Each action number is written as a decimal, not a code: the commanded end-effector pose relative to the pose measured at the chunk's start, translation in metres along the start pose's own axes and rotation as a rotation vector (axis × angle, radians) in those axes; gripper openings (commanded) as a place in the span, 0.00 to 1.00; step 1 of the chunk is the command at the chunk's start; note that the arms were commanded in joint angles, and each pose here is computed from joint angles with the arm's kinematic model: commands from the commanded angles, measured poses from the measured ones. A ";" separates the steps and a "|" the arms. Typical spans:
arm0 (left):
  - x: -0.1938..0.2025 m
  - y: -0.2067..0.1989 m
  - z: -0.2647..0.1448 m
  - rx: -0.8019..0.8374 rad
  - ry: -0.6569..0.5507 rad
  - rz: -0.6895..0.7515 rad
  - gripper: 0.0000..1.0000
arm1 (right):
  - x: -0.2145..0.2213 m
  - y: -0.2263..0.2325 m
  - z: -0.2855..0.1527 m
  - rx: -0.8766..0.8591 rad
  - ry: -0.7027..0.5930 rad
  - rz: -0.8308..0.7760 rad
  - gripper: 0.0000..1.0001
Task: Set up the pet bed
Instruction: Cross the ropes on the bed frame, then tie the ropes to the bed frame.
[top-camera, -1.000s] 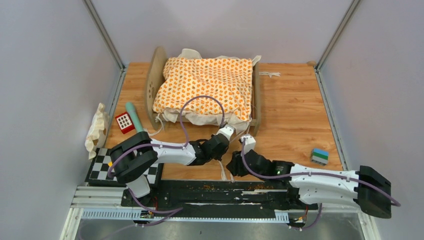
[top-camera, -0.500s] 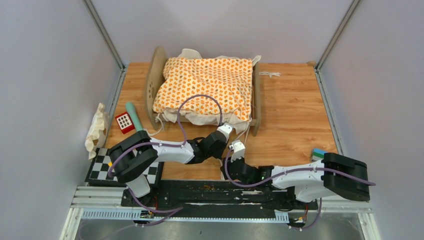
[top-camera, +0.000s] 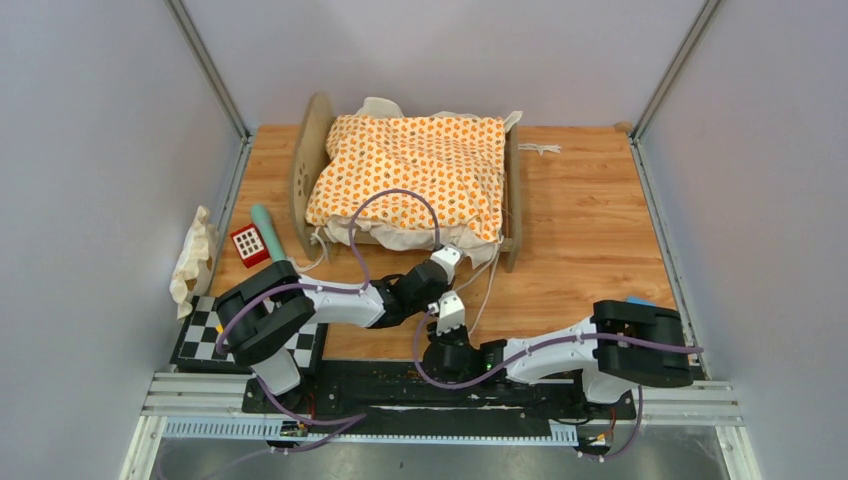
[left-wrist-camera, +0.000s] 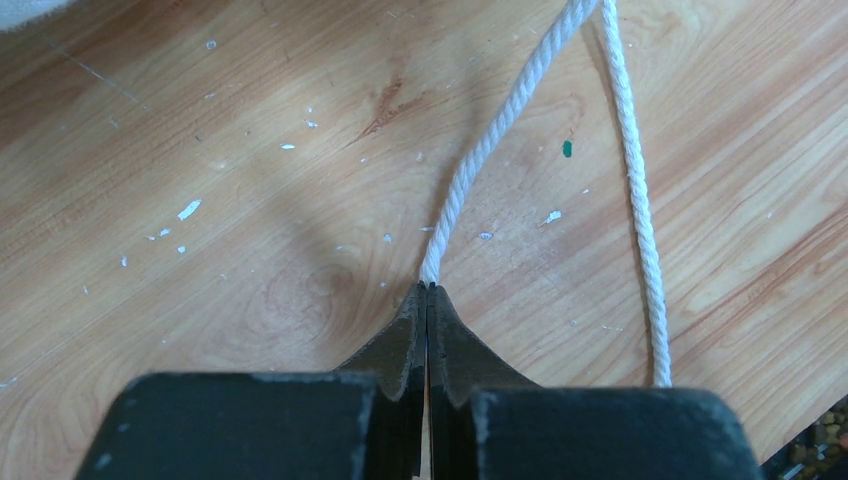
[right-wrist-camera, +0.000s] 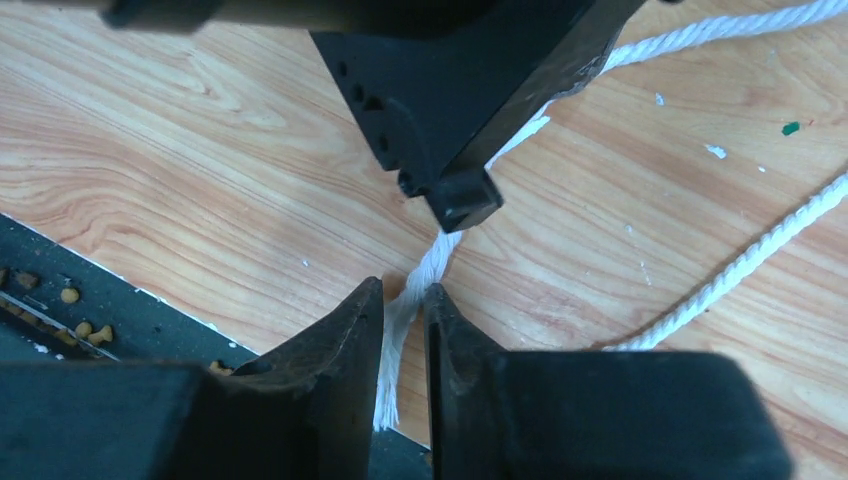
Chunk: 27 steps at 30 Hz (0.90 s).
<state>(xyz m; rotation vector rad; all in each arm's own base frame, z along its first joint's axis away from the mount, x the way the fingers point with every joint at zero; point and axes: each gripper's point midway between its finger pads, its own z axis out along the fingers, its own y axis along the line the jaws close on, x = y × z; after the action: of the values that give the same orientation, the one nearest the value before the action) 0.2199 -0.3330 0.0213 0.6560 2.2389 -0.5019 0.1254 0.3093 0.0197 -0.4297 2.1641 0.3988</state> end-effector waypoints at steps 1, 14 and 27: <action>0.036 0.013 -0.004 -0.026 0.111 -0.006 0.00 | 0.013 -0.021 -0.004 0.143 0.036 -0.040 0.16; -0.004 0.002 -0.028 0.021 0.023 -0.021 0.00 | -0.079 -0.002 -0.041 -0.093 -0.069 0.042 0.00; -0.013 -0.020 -0.018 0.111 -0.018 -0.146 0.00 | -0.056 -0.076 -0.060 0.125 0.093 -0.034 0.00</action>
<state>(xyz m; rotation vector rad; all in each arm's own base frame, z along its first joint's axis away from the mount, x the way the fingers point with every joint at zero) 0.2037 -0.3266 0.0399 0.6257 2.2833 -0.5970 0.1515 0.2478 0.0919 -0.4466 2.2057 0.3135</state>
